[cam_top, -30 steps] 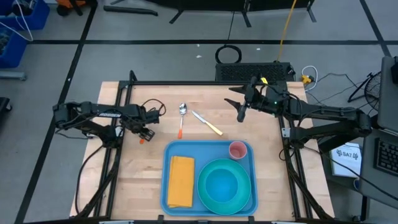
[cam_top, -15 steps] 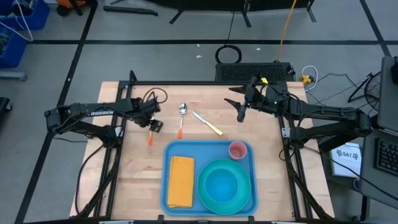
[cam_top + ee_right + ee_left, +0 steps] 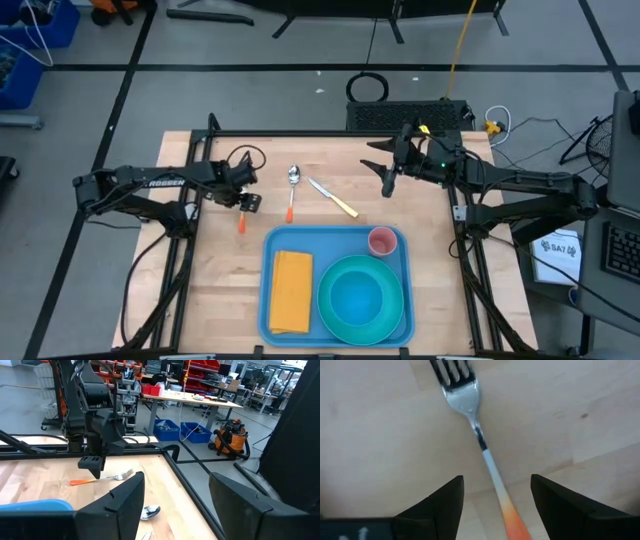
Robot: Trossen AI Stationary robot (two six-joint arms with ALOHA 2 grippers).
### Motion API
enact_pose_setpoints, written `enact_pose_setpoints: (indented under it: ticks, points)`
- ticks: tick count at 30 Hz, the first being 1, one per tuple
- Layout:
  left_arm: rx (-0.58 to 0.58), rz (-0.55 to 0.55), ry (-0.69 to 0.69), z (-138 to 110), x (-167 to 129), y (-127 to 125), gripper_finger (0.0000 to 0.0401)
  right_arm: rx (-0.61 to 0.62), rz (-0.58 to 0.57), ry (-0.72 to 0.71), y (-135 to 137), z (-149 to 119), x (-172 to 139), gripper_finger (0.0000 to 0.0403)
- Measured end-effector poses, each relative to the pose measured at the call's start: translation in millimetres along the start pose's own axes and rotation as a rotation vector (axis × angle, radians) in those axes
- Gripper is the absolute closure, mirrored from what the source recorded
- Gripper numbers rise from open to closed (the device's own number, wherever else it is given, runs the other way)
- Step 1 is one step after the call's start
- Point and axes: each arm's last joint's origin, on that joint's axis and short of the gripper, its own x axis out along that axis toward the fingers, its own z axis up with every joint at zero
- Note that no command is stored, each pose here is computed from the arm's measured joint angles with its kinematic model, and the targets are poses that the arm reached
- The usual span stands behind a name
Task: Set up tray
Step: Put the orange fork on top of the yellow table napkin
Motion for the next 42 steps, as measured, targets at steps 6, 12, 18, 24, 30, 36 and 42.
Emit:
enact_pose_setpoints:
  ticks: [6, 12, 18, 24, 30, 36, 42]
  points:
    - [-0.021, -0.076, -0.042, 0, 12, 0, 0.0196, 0.003, -0.003, -0.019, 0, 2, 0, 0.019]
    - [-0.045, -0.058, -0.021, -6, 21, 6, 0.0221, 0.014, -0.003, -0.019, 0, 2, 0, 0.019]
    - [-0.057, -0.047, -0.012, -9, 24, 10, 0.0243, 0.02, -0.003, -0.022, 0, 2, 0, 0.019]
    - [-0.064, -0.051, 0.009, -10, 25, 10, 0.0304, 0.03, -0.003, -0.022, 0, 2, 0, 0.019]
    - [-0.03, -0.052, 0.012, -11, 25, 10, 0.0385, 0.039, -0.004, -0.022, 0, 2, 0, 0.019]
    - [0.021, -0.073, 0.018, -10, 23, 8, 0.0391, 0.049, -0.005, -0.021, 0, 2, 0, 0.019]
    - [0.078, -0.172, 0.025, -10, 8, -4, 0.0401, 0.056, -0.006, -0.021, 0, 2, 0, 0.019]
